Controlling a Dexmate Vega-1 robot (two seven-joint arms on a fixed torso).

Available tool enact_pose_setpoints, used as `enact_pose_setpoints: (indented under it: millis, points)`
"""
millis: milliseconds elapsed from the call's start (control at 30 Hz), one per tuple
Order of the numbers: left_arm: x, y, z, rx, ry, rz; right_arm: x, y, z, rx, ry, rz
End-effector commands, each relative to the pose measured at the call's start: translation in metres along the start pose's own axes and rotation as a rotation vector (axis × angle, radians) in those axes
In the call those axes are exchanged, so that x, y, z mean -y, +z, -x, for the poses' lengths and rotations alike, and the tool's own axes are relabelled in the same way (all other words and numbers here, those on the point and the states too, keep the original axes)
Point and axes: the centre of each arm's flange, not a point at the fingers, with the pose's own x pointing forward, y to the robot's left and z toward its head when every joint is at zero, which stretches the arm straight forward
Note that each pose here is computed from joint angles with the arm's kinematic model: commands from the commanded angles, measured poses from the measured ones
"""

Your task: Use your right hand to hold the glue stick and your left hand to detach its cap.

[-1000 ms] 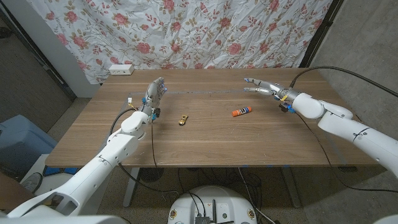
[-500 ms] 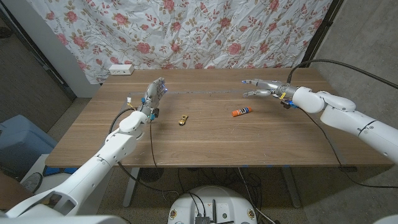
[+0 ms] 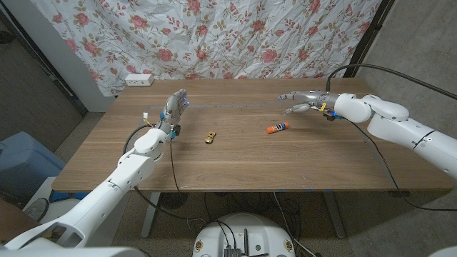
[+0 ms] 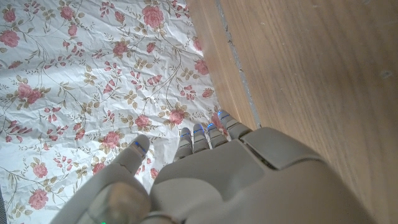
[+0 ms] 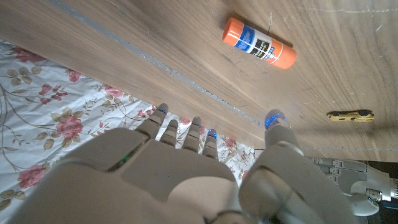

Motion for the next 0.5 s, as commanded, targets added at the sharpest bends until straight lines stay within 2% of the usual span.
enact_pose_setpoints:
  millis: [33, 500]
  points:
    - [-0.007, -0.001, 0.008, -0.025, 0.015, -0.022, 0.009, 0.019, -0.003, -0.071, 0.087, 0.095]
    - [-0.012, -0.004, 0.014, -0.032, 0.041, -0.019, 0.008, 0.037, -0.015, -0.107, 0.158, 0.192]
